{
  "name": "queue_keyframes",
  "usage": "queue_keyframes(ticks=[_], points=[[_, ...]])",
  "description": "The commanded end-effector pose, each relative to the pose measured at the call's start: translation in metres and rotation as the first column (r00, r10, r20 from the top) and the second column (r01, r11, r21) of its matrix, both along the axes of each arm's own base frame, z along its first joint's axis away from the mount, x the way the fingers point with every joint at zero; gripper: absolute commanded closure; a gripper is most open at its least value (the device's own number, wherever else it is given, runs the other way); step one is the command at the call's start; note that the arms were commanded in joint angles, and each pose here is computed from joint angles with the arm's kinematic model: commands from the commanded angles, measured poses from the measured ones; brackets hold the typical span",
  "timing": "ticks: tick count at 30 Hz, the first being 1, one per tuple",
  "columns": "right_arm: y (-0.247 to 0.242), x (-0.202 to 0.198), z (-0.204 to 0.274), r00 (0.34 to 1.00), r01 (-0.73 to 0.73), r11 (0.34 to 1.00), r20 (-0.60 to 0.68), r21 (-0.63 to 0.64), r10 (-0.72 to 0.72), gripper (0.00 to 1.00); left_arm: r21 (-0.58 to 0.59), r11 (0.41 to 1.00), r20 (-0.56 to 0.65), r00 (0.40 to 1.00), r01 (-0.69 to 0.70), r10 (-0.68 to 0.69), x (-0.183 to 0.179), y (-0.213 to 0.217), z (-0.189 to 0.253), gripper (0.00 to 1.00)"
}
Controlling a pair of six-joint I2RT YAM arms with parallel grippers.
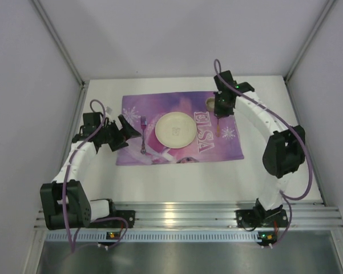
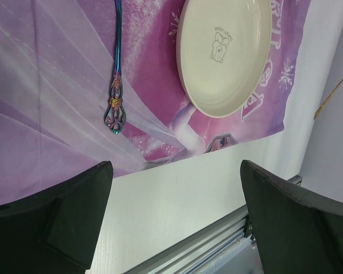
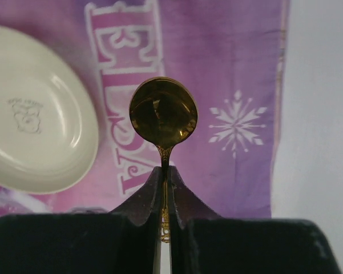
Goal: Set the dinner table for one person
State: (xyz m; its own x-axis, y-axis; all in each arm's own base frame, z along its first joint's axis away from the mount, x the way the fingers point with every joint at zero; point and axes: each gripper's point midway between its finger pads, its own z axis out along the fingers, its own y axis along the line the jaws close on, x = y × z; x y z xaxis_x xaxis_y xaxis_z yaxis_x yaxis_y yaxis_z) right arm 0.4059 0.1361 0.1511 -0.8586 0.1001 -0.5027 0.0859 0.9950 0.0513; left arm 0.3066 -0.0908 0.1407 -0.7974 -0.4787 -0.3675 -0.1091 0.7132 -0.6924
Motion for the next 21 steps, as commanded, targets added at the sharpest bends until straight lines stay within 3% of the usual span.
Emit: queue_keyframes(ticks=[1, 7, 21], points=[[0.043, -0.003, -0.024, 0.984, -0.157, 0.985, -0.069, 0.065, 0.161, 1.0, 0.027, 1.0, 0.062, 0.998, 0.009, -0.011, 0.0, 0.003, 0.019, 0.02], [0.066, -0.001, -0.063, 0.969, -0.179, 0.982, -0.159, 0.063, 0.187, 1.0, 0.037, 0.999, 0.069, 0.998, 0.004, -0.007, -0.009, 0.004, 0.023, 0.02], [0.078, 0.029, -0.098, 0.973, -0.147, 0.989, -0.178, 0.021, 0.149, 1.0, 0.073, 0.997, 0.05, 0.999, -0.003, -0.001, -0.022, 0.008, 0.022, 0.02]])
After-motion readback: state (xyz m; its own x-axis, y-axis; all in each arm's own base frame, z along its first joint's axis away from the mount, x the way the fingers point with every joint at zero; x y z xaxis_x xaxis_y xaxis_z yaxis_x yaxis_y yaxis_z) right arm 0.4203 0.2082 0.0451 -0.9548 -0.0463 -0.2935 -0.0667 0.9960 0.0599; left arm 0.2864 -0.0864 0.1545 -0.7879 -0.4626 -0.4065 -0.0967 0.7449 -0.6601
